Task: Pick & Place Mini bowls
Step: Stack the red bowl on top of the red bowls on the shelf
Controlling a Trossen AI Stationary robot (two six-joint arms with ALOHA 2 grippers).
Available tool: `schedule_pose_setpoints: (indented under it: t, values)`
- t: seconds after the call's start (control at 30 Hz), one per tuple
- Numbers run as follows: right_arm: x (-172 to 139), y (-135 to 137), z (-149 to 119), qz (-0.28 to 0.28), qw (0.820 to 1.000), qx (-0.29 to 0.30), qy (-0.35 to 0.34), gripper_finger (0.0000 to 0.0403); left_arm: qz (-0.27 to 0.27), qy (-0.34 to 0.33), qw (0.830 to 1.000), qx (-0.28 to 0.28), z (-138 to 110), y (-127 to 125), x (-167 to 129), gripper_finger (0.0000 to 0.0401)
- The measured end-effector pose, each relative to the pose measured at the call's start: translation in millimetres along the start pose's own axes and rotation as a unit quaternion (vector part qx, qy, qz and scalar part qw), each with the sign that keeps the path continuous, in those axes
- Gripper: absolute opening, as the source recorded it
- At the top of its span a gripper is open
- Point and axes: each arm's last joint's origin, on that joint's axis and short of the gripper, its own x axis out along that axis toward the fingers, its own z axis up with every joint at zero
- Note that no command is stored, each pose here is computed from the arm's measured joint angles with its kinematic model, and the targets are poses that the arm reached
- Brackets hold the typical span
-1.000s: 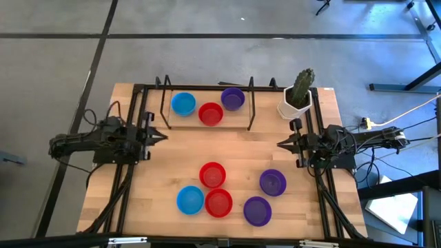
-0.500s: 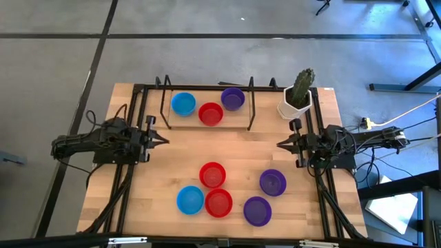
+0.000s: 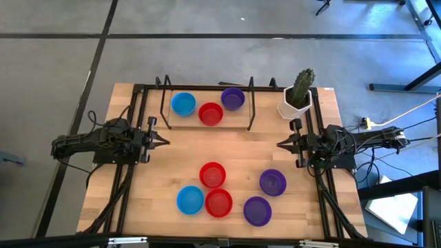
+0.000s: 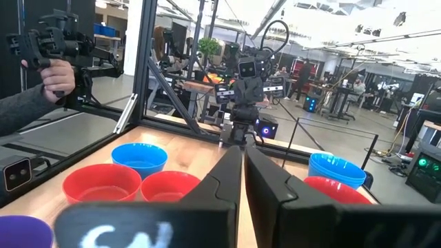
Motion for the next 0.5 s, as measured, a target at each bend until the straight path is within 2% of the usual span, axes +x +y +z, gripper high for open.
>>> schedule_pose_setpoints:
  t: [0.5]
  values:
    - [0.0,-0.7,-0.7,-0.014,1.000,-0.003,0.006,0.0022,0.001,-0.003,1.000,-0.005,0.7,0.2,0.0,0.0003]
